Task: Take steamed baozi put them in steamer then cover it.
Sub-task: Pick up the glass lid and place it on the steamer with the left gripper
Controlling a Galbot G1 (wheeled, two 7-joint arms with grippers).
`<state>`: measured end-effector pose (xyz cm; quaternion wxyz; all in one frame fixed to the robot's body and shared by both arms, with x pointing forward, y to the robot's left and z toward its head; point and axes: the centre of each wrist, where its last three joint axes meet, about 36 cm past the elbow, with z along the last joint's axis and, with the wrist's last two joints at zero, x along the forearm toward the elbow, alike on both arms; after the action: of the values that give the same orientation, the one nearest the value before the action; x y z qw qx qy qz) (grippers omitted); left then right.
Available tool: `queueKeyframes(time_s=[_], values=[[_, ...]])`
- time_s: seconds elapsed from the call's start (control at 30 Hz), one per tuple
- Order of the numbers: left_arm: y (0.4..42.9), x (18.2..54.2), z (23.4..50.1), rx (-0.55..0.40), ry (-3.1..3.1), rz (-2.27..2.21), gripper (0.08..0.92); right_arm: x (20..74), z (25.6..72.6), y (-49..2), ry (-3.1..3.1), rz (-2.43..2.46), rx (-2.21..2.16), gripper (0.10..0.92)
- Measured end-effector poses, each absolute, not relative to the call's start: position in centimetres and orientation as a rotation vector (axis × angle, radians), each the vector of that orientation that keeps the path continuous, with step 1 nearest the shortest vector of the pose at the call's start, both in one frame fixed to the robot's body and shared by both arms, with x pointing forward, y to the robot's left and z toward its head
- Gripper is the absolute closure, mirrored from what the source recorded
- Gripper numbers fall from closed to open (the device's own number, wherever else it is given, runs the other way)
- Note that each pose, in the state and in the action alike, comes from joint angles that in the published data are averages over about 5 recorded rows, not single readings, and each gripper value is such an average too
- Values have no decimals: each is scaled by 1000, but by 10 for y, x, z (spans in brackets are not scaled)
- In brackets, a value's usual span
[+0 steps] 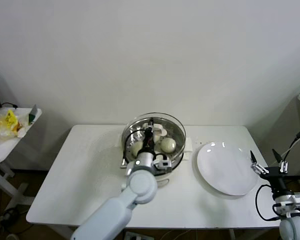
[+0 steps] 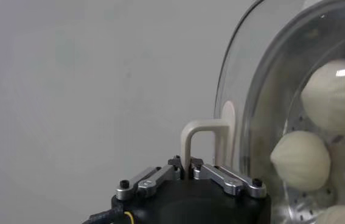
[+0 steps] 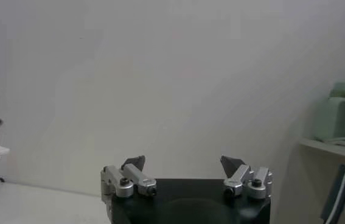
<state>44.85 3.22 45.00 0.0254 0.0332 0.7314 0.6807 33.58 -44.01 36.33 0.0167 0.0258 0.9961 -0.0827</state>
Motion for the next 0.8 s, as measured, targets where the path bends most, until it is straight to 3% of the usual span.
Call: queueKeyframes(time_s=[0.8], values=[[17,461,432,99,2249,2183,848,336,361,-442,3093,-261,100,200]])
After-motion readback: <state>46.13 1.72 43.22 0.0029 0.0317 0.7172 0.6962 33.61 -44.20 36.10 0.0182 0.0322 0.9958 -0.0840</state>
